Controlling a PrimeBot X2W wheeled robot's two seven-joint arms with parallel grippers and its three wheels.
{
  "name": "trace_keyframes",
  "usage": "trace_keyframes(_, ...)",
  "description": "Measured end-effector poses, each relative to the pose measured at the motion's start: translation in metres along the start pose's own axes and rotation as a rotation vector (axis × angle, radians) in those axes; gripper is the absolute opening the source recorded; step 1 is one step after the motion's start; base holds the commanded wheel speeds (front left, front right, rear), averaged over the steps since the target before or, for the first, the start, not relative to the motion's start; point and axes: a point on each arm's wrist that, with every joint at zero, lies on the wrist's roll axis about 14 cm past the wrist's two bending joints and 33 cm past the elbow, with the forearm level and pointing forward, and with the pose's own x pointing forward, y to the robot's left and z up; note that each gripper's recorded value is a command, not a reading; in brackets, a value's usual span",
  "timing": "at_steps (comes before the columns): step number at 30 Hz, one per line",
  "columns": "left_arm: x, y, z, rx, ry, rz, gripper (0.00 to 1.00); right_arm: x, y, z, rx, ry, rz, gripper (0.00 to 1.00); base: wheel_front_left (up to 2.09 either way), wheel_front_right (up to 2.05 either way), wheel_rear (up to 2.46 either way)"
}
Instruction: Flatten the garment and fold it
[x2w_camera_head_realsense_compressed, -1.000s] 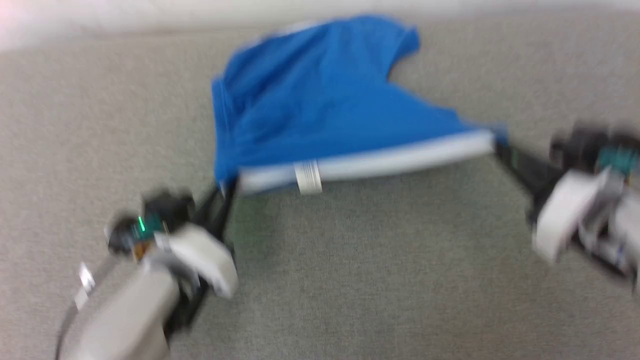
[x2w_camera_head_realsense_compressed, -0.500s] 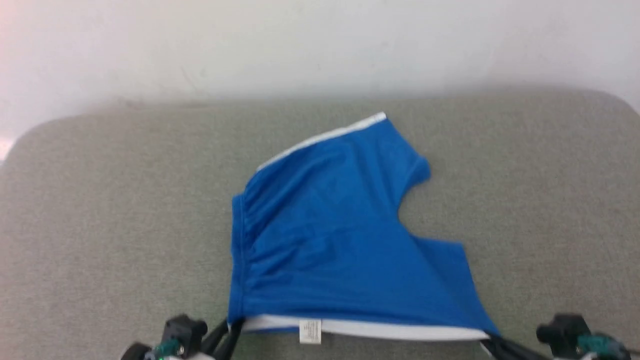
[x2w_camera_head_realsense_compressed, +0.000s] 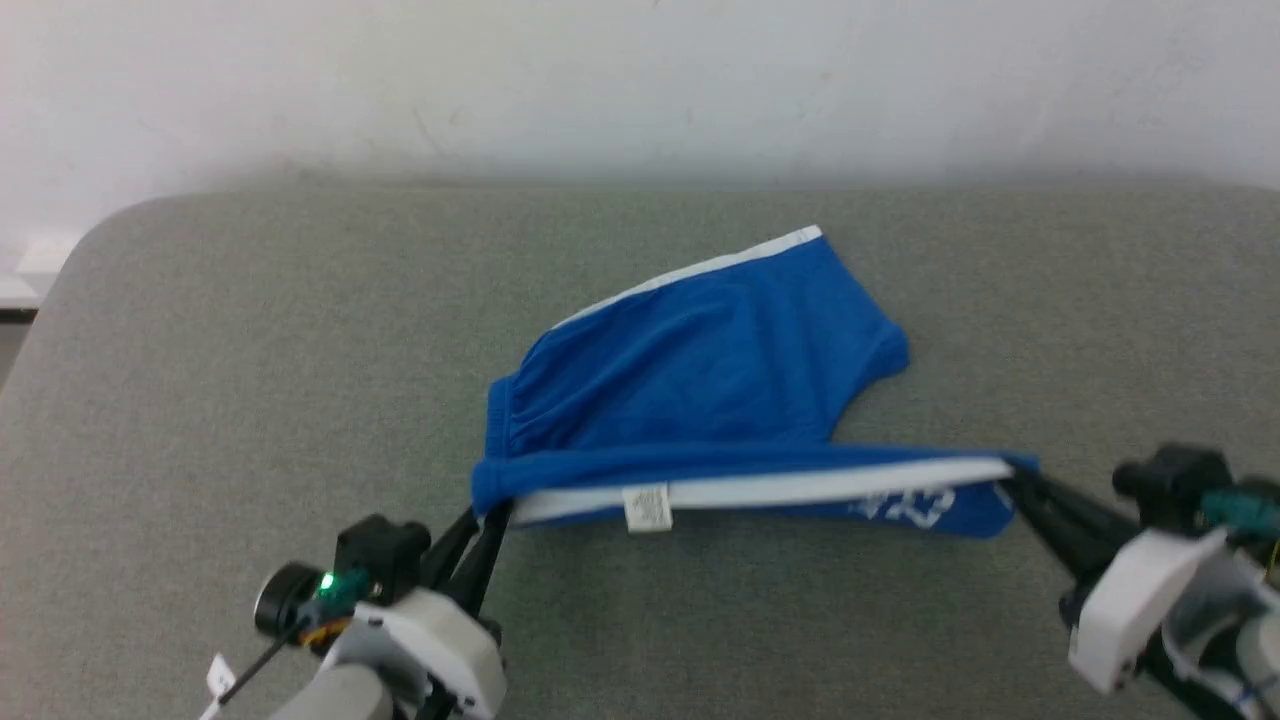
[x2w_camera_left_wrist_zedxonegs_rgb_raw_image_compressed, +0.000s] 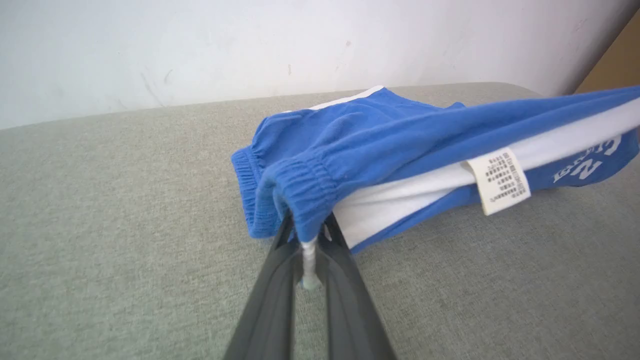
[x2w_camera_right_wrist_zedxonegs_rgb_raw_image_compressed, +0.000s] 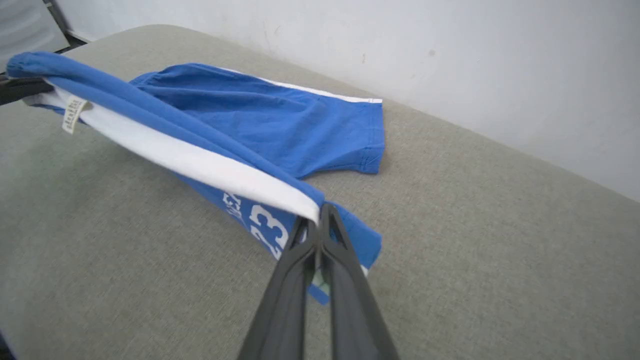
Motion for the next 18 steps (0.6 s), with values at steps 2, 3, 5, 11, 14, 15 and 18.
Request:
trace_keyframes(2,0.012,0.001,0.010,0.005,-0.028,0.005,0.00,0.017,-0.010,0.015,-0.025,-0.014,-0.003,0.00,0.00,0.00,0.00)
trace_keyframes(3,0.018,0.002,0.015,0.002,-0.042,0.009,0.00,0.025,-0.015,0.022,-0.039,-0.019,-0.002,0.00,0.00,0.00,0.00)
trace_keyframes(5,0.031,0.003,0.023,-0.008,-0.067,0.019,0.00,0.042,-0.025,0.035,-0.072,-0.016,0.002,0.00,0.00,0.00,0.00)
trace_keyframes(11,0.065,0.015,0.035,-0.023,-0.095,0.053,0.00,0.100,-0.047,0.064,-0.122,-0.007,0.023,0.00,0.00,0.00,0.00)
trace_keyframes(14,0.082,0.023,0.034,-0.028,-0.091,0.070,0.00,0.131,-0.057,0.063,-0.126,0.034,0.025,0.00,0.00,0.00,0.00)
trace_keyframes(15,0.087,0.027,0.033,-0.025,-0.087,0.079,0.00,0.142,-0.058,0.060,-0.129,0.053,0.030,0.00,0.00,0.00,0.00)
trace_keyframes(18,0.101,0.037,0.024,-0.009,-0.062,0.100,0.00,0.174,-0.062,0.053,-0.129,0.095,0.036,0.00,0.00,0.00,0.00)
